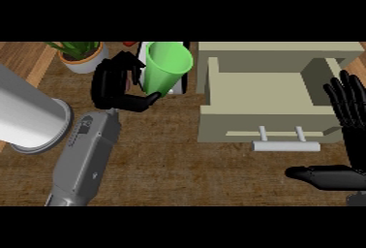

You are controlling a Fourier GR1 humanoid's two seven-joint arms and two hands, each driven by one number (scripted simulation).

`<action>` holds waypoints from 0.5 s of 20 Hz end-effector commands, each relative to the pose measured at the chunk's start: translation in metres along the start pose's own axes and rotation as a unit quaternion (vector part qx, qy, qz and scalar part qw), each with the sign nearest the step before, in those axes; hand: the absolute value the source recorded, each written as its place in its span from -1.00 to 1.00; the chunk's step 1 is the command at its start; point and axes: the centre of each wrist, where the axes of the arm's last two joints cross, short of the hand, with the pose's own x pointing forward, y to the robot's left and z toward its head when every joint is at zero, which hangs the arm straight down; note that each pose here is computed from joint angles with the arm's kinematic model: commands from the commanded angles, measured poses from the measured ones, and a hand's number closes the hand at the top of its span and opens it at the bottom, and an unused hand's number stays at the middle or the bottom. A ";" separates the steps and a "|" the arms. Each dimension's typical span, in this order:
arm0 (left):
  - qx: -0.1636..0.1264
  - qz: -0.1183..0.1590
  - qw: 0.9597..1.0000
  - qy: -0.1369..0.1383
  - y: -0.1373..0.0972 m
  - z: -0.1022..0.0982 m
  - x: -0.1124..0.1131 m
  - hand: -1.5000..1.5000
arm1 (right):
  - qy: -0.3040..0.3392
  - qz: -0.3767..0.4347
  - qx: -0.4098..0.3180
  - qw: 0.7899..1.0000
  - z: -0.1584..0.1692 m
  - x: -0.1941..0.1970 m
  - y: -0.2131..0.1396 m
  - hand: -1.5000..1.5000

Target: Pick up the cup, place it into the drawer and close the drawer

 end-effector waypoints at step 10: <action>-0.048 -0.041 0.998 0.023 -0.101 -0.097 0.056 1.00 | 0.003 -0.001 0.008 1.000 -0.001 -0.006 -0.004 -1.00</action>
